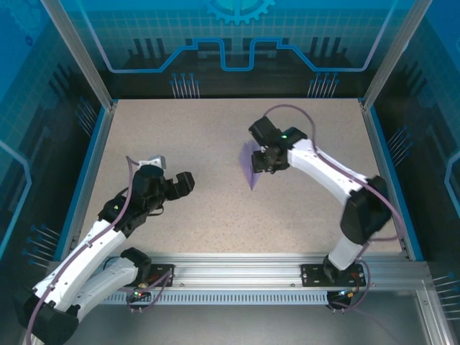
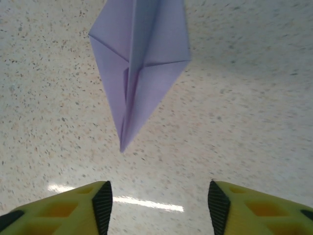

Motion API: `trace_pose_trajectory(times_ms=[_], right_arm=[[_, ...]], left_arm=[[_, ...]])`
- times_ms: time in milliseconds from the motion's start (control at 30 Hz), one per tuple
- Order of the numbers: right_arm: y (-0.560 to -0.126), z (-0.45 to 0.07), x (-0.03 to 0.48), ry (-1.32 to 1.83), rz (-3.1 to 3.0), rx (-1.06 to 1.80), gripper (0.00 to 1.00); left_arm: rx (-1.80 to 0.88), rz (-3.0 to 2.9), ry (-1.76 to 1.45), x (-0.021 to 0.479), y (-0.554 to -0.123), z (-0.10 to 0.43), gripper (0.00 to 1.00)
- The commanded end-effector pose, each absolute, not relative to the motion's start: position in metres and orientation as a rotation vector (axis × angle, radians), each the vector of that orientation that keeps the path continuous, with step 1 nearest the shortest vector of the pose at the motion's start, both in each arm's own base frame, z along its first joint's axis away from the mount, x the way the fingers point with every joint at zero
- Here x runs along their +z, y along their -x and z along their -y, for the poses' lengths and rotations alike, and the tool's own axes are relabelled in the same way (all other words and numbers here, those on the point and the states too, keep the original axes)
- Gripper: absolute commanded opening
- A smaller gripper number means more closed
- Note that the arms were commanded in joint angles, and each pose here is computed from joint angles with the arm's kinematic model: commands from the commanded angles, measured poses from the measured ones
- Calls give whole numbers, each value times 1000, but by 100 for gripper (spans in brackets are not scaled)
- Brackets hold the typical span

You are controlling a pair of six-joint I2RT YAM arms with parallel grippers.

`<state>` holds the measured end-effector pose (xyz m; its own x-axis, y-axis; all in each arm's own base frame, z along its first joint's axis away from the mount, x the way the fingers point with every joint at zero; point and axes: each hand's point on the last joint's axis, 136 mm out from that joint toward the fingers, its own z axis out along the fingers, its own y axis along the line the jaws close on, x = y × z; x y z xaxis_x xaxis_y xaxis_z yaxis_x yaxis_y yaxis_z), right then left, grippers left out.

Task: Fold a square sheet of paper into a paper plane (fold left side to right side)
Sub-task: Place the paper plane at the center of the table, then reset both arms

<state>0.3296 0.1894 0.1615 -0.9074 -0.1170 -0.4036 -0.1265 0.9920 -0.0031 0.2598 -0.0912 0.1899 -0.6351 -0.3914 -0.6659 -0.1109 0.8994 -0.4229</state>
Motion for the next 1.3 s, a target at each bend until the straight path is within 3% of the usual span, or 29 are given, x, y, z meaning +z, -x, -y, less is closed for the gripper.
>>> trace_pose_trajectory(times_ms=[0,200,500,667,933,1267], right_arm=[[-326,-154,186,150,-2574,-63,63],[-309,-78,203,-19,-2351,-167,100],[-288,2,153,-165,-2183,-235,100],[-283,20,119,-216,-2104,-205,100],[-295,21,125,-124,-1939,-109,100],[-340,4,123,-41,-1930,-15,100]], left_arm=[[-295,-2112,374,213,-281,63,99],[-30,-1947,379,219,-308,21,99],[249,-1973,331,157,-335,-10,99],[239,-1968,250,126,-351,-8,99],[95,-1923,118,120,-366,8,99],[9,-1910,53,104,-386,11,99]])
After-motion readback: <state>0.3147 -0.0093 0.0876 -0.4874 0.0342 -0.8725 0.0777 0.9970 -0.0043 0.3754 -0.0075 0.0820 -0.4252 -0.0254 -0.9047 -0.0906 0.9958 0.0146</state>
